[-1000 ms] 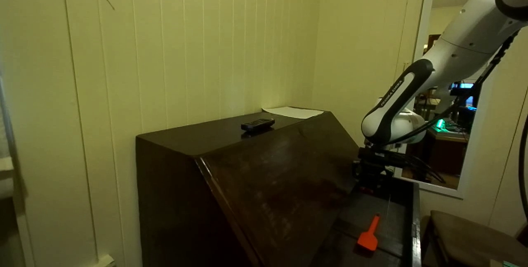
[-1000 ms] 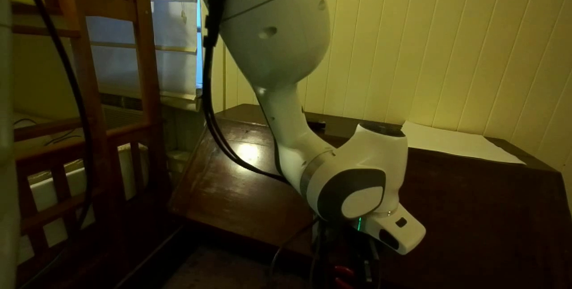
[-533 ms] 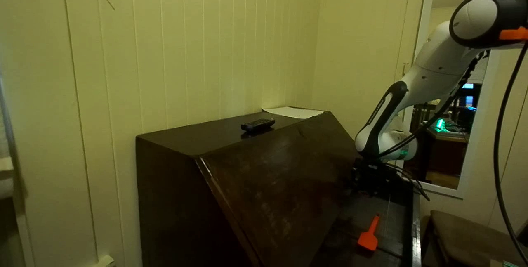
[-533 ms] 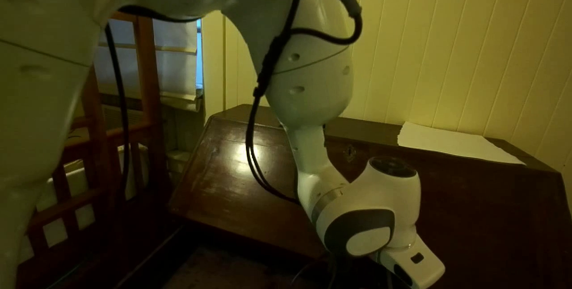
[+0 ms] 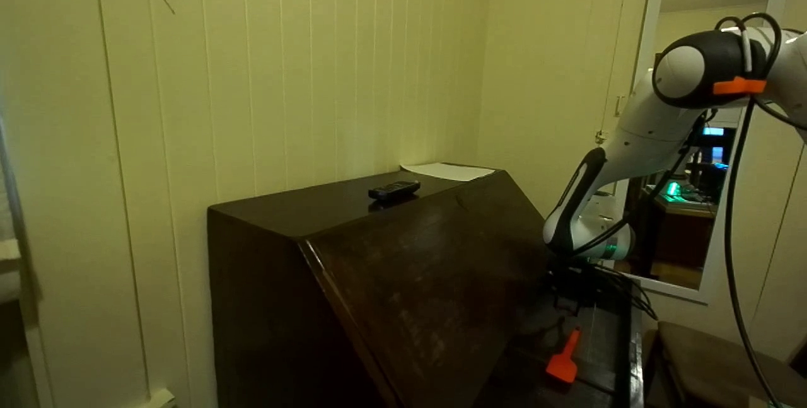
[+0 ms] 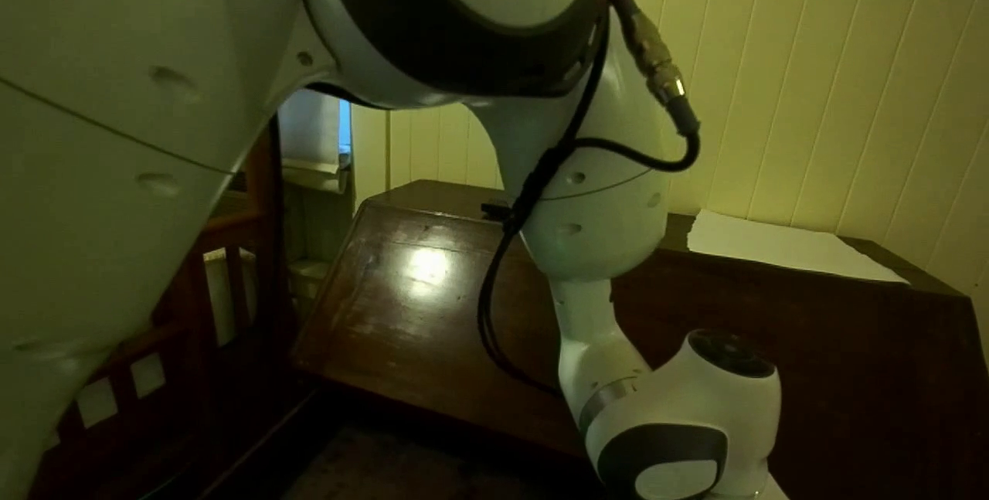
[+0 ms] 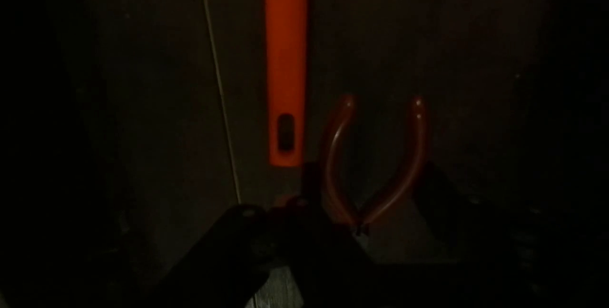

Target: Remove the red pliers from the top and put it on the desk

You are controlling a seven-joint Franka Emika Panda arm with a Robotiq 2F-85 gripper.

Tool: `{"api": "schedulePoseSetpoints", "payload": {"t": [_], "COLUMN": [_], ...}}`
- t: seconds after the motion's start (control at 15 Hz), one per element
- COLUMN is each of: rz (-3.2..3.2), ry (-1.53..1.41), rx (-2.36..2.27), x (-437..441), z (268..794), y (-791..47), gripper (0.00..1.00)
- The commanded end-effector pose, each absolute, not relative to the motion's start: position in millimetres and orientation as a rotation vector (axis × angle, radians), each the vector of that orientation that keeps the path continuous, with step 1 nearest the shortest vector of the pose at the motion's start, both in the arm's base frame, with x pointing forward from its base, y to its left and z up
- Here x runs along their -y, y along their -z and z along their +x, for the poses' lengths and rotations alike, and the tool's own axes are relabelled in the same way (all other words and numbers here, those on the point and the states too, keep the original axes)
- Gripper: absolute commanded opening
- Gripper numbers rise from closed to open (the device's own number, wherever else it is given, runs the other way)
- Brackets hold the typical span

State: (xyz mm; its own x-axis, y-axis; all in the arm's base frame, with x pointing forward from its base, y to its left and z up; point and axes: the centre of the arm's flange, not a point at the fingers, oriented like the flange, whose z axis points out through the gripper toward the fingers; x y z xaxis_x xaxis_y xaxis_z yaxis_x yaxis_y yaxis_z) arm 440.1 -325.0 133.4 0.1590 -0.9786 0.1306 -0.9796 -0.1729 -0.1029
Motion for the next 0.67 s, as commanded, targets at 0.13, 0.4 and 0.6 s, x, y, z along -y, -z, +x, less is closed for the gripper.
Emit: {"api": "schedulePoseSetpoints", "payload": {"t": [0.13,0.4,0.6], "rz": [2.522,2.554,2.571], "ry": [-0.168,-0.171,-0.156], "rx": [2.042,2.053,2.034], "x": [371,392,394], "z": [436,427,422], "y": [-106,-103,-107], "gripper": [0.28,0.64,0.92]}}
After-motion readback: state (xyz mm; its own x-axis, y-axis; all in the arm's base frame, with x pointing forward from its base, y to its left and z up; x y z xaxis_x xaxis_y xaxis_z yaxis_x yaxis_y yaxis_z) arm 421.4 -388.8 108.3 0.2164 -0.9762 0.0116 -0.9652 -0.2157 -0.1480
